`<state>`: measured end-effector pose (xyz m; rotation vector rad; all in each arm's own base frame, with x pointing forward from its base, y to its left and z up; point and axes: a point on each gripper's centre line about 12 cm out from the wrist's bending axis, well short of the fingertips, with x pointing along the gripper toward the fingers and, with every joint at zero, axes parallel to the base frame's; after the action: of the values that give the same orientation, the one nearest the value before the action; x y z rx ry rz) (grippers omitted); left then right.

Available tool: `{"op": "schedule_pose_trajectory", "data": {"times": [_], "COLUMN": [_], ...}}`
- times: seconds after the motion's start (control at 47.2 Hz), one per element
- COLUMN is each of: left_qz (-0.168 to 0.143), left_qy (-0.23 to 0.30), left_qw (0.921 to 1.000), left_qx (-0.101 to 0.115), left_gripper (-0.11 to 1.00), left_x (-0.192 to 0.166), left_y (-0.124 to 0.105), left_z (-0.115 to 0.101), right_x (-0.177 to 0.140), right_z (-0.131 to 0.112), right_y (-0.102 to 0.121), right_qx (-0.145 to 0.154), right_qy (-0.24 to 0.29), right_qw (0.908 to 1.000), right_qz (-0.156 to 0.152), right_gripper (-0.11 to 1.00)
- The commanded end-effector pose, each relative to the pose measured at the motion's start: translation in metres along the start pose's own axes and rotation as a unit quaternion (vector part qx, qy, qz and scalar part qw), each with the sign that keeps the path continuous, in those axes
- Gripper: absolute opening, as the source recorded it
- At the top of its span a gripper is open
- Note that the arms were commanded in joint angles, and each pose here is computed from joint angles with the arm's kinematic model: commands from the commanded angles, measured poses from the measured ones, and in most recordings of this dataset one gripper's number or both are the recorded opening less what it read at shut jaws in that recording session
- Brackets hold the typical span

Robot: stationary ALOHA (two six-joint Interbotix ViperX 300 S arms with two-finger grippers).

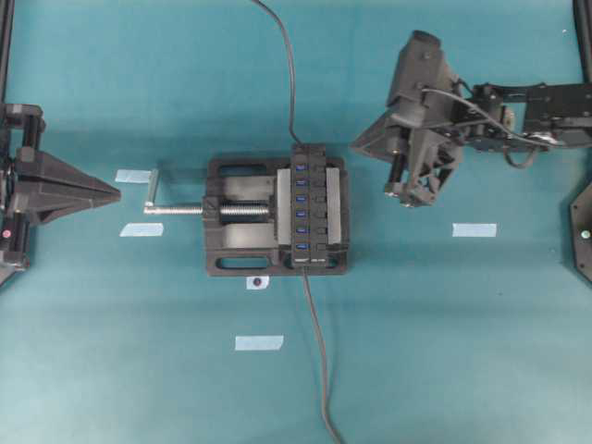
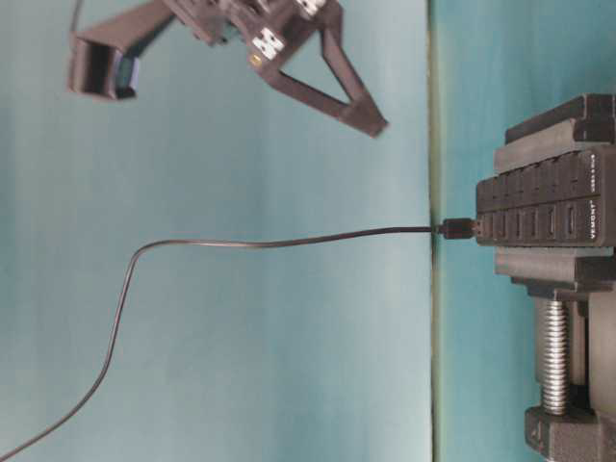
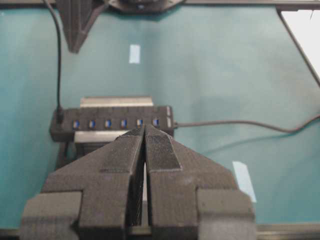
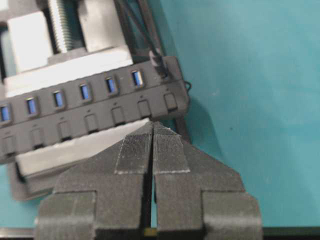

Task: Insert the USB into the front port of the fixed hub.
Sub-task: 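Move the right gripper over the black USB plug at the hub end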

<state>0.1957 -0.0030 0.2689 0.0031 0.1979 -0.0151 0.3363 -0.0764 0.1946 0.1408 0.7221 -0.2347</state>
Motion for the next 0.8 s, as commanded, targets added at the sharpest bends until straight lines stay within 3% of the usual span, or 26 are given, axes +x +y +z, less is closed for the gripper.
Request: {"op": "schedule_pose_trajectory", "data": {"times": [0.0, 0.254, 0.783], "left_qz": [-0.001, -0.001, -0.001], "left_qy": [-0.010, -0.011, -0.014], "left_qw": [0.9999, 0.9999, 0.9999], "left_qx": [0.000, 0.000, -0.001], "left_gripper": [0.00, 0.00, 0.00], "left_x": [0.001, 0.000, -0.004], "left_y": [0.000, 0.000, 0.000], "left_z": [0.009, 0.008, 0.006], "right_x": [0.001, 0.020, 0.046], "right_z": [0.015, 0.020, 0.024], "right_y": [-0.001, -0.001, -0.003], "right_qx": [-0.009, -0.027, -0.026], "right_qy": [-0.025, -0.020, -0.006], "right_qw": [0.9996, 0.9994, 0.9996], "right_qz": [-0.001, -0.002, -0.004], "right_gripper": [-0.05, -0.05, -0.05]}}
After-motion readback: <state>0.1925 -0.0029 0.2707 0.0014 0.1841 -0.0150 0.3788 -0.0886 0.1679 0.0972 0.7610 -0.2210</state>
